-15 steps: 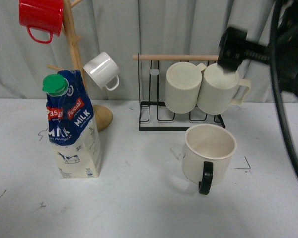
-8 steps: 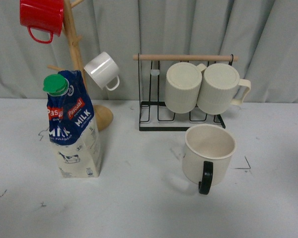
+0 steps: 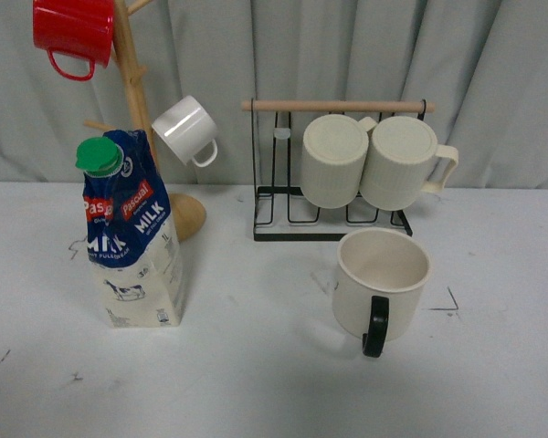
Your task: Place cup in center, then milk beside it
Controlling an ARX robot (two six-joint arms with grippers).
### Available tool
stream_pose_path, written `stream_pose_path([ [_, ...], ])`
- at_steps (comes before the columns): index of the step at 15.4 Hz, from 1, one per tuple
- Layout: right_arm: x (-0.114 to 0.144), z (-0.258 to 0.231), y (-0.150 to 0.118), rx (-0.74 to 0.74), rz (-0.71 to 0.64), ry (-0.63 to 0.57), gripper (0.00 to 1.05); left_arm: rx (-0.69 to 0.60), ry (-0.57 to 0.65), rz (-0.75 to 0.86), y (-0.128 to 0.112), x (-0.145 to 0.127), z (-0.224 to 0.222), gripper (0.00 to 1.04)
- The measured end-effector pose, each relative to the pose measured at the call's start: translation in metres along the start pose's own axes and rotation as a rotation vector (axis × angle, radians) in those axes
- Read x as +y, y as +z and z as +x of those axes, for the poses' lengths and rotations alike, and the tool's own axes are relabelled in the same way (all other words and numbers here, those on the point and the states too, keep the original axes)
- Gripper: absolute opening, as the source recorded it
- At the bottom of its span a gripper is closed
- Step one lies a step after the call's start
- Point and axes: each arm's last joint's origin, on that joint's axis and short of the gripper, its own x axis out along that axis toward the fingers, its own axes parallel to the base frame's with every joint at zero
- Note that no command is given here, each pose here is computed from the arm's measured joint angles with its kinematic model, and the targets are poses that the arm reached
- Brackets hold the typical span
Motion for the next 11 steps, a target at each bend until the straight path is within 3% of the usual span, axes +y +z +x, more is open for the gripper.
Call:
stream_pose_path([
  [11, 0.0, -0.01, -0.015, 0.002, 0.0, 0.005, 0.02, 0.0, 0.0, 0.0, 0.0, 0.0, 0.0, 0.98],
])
